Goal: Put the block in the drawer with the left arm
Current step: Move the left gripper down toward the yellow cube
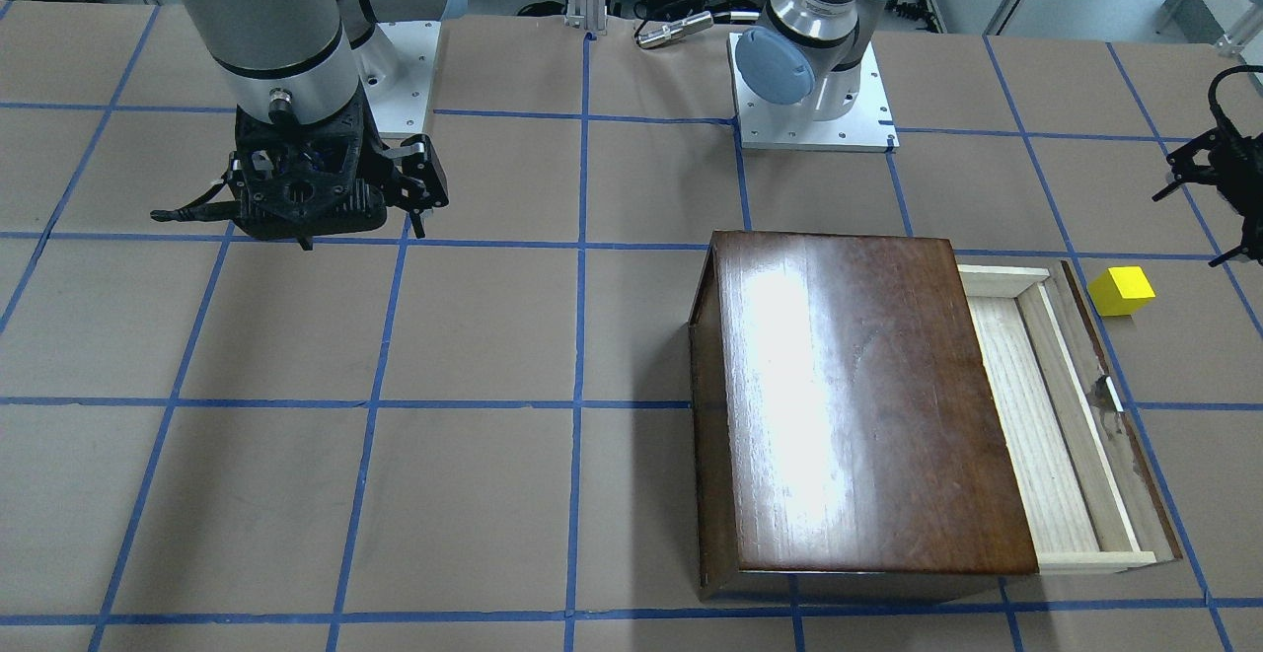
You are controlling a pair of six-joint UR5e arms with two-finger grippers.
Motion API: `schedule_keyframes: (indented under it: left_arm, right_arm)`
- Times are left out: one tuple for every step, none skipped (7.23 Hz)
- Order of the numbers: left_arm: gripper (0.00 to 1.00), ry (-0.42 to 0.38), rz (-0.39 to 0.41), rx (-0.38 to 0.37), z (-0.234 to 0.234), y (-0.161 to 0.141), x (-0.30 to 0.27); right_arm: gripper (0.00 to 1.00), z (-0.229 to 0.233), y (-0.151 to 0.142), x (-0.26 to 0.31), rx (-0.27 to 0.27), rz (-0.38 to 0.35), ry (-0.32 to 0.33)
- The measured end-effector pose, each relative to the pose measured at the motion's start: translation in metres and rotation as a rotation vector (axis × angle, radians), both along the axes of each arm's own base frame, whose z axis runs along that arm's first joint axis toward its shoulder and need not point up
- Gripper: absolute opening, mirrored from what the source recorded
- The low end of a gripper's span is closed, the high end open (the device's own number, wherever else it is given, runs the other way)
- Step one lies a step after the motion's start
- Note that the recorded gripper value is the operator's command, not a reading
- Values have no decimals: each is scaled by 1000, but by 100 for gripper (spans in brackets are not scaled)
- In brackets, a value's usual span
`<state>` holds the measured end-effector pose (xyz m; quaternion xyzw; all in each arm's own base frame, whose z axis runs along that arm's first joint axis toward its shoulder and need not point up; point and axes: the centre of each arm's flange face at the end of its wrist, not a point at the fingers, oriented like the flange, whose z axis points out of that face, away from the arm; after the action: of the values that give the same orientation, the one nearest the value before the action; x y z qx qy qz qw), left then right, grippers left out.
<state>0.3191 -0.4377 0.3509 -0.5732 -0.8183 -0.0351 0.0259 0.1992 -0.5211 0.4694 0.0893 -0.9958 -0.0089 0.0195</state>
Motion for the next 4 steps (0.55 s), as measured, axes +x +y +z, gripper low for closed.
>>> schedule_keyframes:
  left_arm:
    - [100,-26,-122,-4,-31,4,4]
    - [100,-40,-207,-7,-57,8,8]
    - [100,-46,-270,-8,-78,11,12]
    - [100,-44,-304,-8,-93,11,17]
  right_arm:
    - [100,0,0,0,0,0,0]
    - [100,0,0,0,0,0,0]
    - [100,0,0,0,0,0,0]
    - [100,0,0,0,0,0,0]
